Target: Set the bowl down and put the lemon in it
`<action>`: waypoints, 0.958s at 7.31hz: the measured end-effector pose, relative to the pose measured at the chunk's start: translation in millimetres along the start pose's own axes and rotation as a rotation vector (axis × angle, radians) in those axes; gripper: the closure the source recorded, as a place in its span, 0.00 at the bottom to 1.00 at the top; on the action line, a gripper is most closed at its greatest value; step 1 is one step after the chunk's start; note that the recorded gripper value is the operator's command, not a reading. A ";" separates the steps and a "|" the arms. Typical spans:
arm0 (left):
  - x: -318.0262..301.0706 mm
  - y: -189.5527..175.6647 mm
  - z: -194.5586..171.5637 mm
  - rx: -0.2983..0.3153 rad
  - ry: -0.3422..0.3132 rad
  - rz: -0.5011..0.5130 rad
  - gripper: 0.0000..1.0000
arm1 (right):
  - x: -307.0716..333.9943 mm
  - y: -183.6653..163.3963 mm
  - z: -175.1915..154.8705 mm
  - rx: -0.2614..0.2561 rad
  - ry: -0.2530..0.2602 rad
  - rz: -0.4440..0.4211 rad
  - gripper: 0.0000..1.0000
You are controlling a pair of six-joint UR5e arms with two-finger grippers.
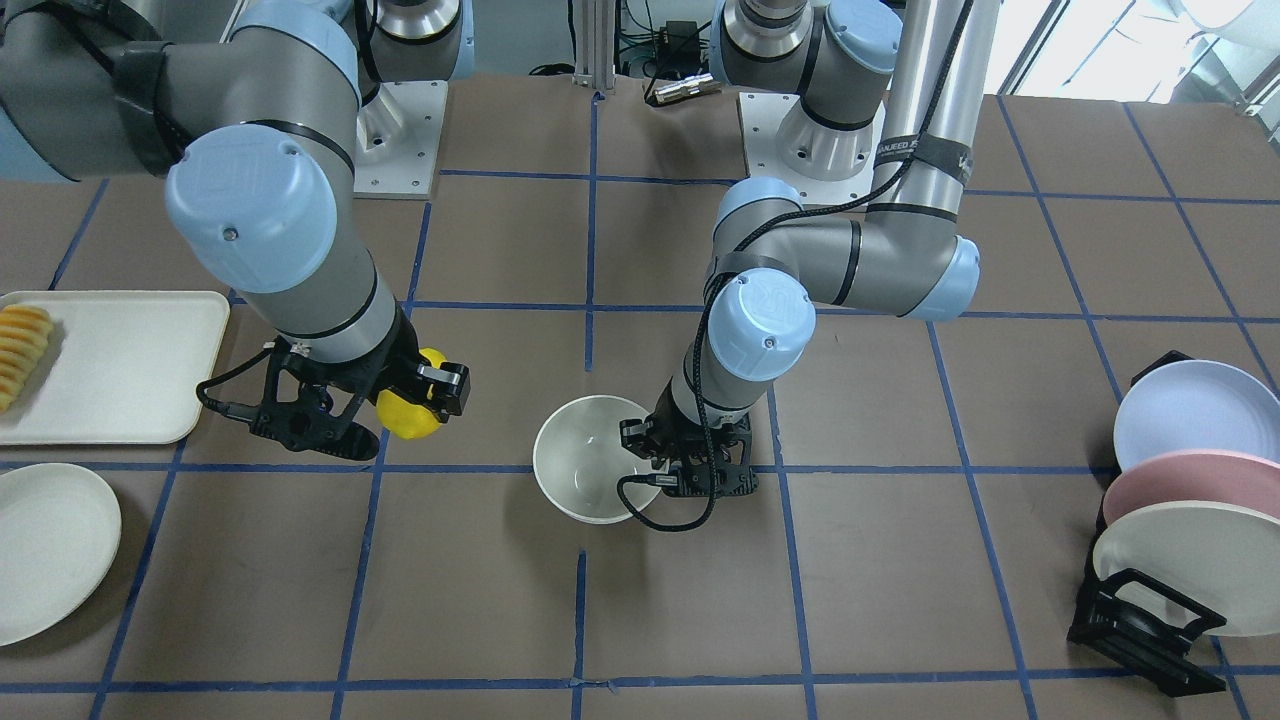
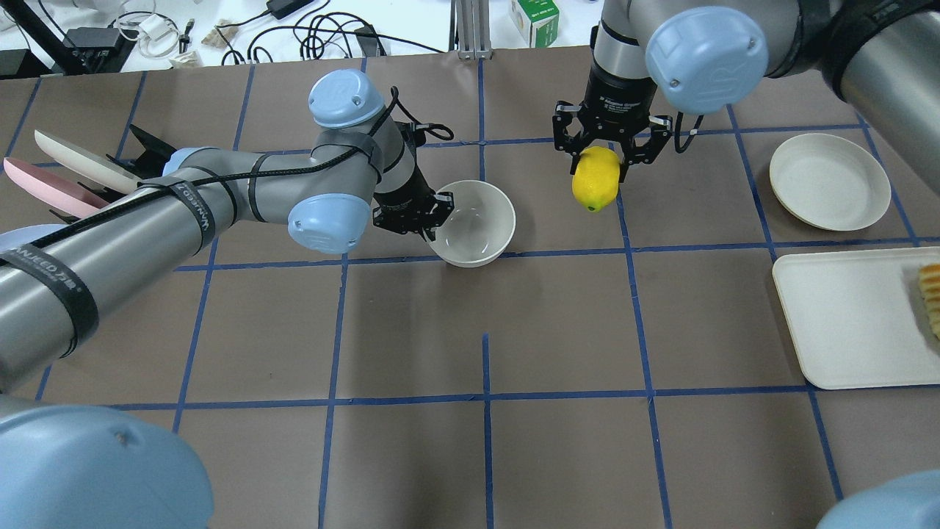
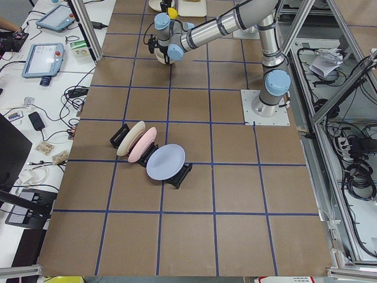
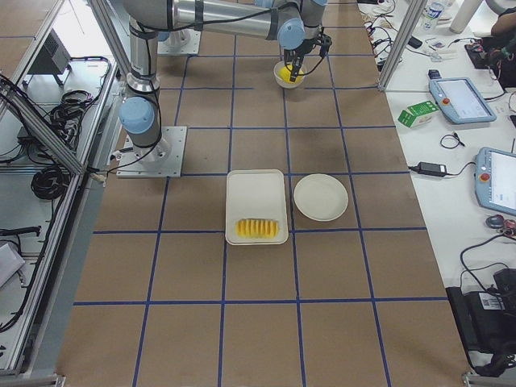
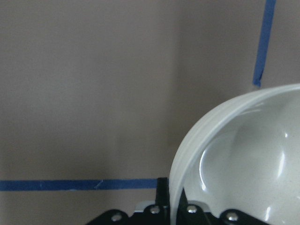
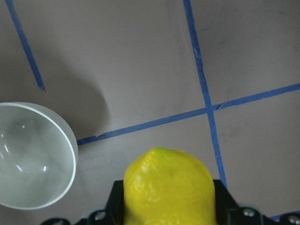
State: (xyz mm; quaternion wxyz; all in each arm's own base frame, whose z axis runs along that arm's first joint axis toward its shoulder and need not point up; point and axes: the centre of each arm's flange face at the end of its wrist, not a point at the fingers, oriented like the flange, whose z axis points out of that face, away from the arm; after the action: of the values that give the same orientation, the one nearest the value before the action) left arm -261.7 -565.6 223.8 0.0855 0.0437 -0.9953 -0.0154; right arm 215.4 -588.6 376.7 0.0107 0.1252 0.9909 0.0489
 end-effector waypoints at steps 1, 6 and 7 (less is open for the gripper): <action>1.1 6.8 -5.3 -0.002 -0.001 -0.001 0.40 | -14.8 3.2 4.6 0.009 -0.007 0.003 1.00; -5.6 0.1 -18.3 0.024 -0.002 -0.011 0.00 | -52.4 12.7 25.6 0.021 -0.011 0.009 1.00; -16.3 -4.6 -39.1 0.031 -0.004 -0.016 0.00 | -62.3 13.3 33.3 0.029 -0.013 -0.005 1.00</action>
State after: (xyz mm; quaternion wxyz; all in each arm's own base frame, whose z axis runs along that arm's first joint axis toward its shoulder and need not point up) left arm -238.6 -569.6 259.4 0.0827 0.0529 -0.9952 -0.0008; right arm 280.2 -588.2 345.5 0.0156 0.1233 0.9917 0.0338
